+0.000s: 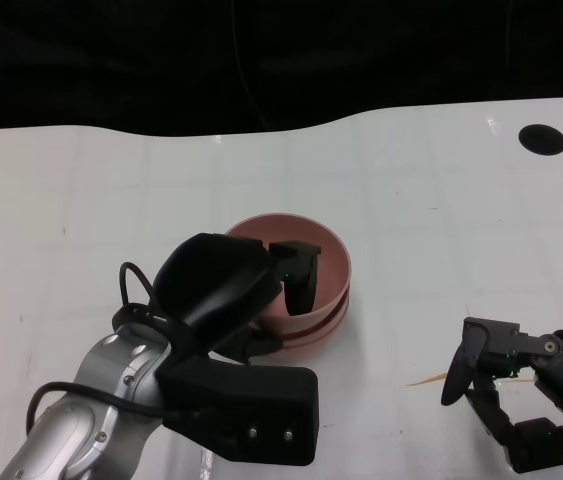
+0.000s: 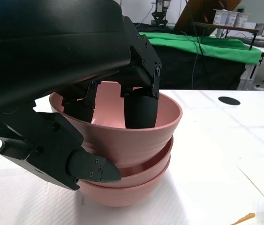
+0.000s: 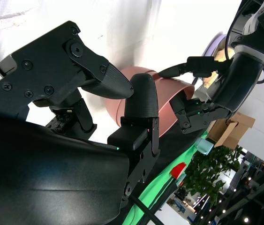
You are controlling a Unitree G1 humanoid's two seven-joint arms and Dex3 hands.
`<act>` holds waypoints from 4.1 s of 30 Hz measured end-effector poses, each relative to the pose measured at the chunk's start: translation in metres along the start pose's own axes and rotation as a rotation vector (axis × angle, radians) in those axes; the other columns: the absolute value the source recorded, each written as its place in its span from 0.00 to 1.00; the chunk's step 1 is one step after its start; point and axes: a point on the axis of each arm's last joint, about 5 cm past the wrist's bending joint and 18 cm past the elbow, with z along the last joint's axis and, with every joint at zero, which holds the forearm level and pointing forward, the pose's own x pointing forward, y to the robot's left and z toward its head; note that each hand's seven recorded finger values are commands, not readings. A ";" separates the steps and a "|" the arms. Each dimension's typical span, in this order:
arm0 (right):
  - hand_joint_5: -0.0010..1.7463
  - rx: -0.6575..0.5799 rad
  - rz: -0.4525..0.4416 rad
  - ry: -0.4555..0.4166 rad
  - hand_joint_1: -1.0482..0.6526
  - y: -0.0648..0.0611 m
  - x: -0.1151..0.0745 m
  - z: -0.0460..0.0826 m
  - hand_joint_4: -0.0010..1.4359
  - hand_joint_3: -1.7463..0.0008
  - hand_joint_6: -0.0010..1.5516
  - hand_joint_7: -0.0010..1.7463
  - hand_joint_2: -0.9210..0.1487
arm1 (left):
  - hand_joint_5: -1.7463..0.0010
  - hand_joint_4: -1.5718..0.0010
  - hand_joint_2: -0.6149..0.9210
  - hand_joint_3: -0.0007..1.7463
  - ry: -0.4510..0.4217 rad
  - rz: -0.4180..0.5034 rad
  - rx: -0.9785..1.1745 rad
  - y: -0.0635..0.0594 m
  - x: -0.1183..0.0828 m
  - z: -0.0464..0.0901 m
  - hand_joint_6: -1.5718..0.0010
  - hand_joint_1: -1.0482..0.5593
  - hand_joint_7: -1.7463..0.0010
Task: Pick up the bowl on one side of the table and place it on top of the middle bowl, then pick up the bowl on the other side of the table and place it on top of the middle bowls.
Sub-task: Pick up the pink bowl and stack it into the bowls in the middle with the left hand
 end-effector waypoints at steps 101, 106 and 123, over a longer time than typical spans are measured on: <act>1.00 0.014 0.000 0.001 0.52 0.000 -0.002 -0.003 0.63 0.34 0.46 0.97 0.34 | 1.00 1.00 1.00 0.34 0.098 0.021 0.116 -0.045 -0.024 -0.014 0.94 0.06 1.00; 1.00 0.012 0.000 0.000 0.53 0.000 -0.002 -0.003 0.63 0.34 0.45 0.97 0.34 | 1.00 1.00 1.00 0.34 0.114 0.007 0.114 -0.049 -0.024 -0.015 0.95 0.06 1.00; 1.00 0.009 -0.001 0.002 0.53 -0.001 -0.002 -0.003 0.63 0.32 0.46 0.97 0.36 | 0.98 0.96 1.00 0.25 0.102 0.080 0.025 -0.060 -0.025 -0.020 0.84 0.10 0.97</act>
